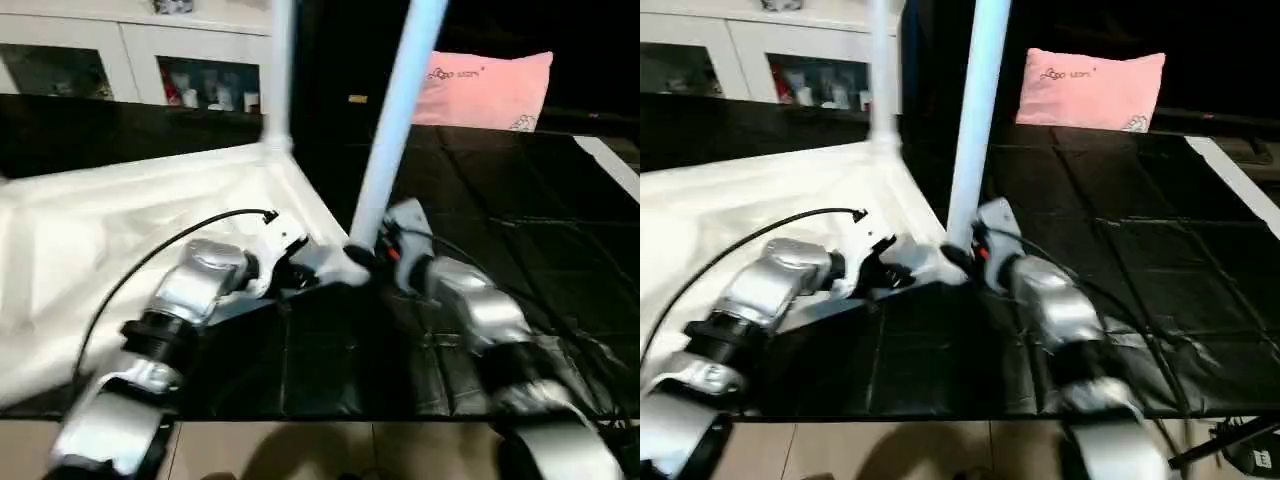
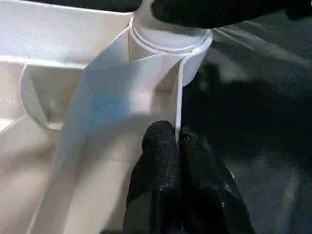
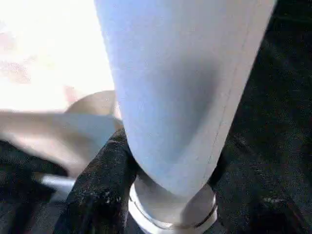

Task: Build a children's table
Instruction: Rotate leg to tighten

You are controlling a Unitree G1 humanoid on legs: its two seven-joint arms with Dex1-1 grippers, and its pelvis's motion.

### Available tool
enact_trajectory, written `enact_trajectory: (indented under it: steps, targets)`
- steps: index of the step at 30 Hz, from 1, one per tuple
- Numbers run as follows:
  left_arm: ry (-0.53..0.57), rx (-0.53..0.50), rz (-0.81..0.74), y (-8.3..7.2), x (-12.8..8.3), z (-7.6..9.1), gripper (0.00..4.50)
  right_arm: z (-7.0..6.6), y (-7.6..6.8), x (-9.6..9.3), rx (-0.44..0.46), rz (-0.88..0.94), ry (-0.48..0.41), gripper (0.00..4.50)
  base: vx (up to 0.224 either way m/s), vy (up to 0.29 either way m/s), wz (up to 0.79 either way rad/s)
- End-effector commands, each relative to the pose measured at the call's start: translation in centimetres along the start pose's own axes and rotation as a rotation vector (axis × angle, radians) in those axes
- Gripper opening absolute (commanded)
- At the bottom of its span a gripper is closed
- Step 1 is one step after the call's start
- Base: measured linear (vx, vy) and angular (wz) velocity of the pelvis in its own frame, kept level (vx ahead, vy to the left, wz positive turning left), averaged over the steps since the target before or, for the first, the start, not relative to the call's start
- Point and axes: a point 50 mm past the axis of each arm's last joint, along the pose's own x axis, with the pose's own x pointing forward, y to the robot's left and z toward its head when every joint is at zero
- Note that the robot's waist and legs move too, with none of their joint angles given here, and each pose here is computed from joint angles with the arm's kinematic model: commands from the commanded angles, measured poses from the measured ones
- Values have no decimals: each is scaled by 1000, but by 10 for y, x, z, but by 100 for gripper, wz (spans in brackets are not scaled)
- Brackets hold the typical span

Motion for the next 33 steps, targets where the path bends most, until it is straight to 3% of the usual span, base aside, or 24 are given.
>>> enact_trajectory:
  steps: [1,4,5,12,22,28,33]
  targets:
    - [-106,55,-61,-18,14,35,0,-16,46,20,41,149,92,196,0,0,0]
    - [-105,51,-51,-16,12,36,0,-9,45,21,49,140,65,196,0,0,0]
    - [-100,52,-42,-14,9,35,0,-7,45,22,44,136,50,230,0,0,0]
    - [-71,71,-32,-6,0,25,0,-13,38,15,35,148,23,301,0,0,0]
    - [-26,110,-35,8,-17,14,0,-19,-5,-29,-63,253,-45,383,0,0,0]
    - [-11,155,-136,6,-25,7,0,-13,-39,-65,-149,342,-42,432,0,0,0]
    - [8,185,-193,4,-29,3,0,-11,-48,-81,-215,439,2,448,0,0,0]
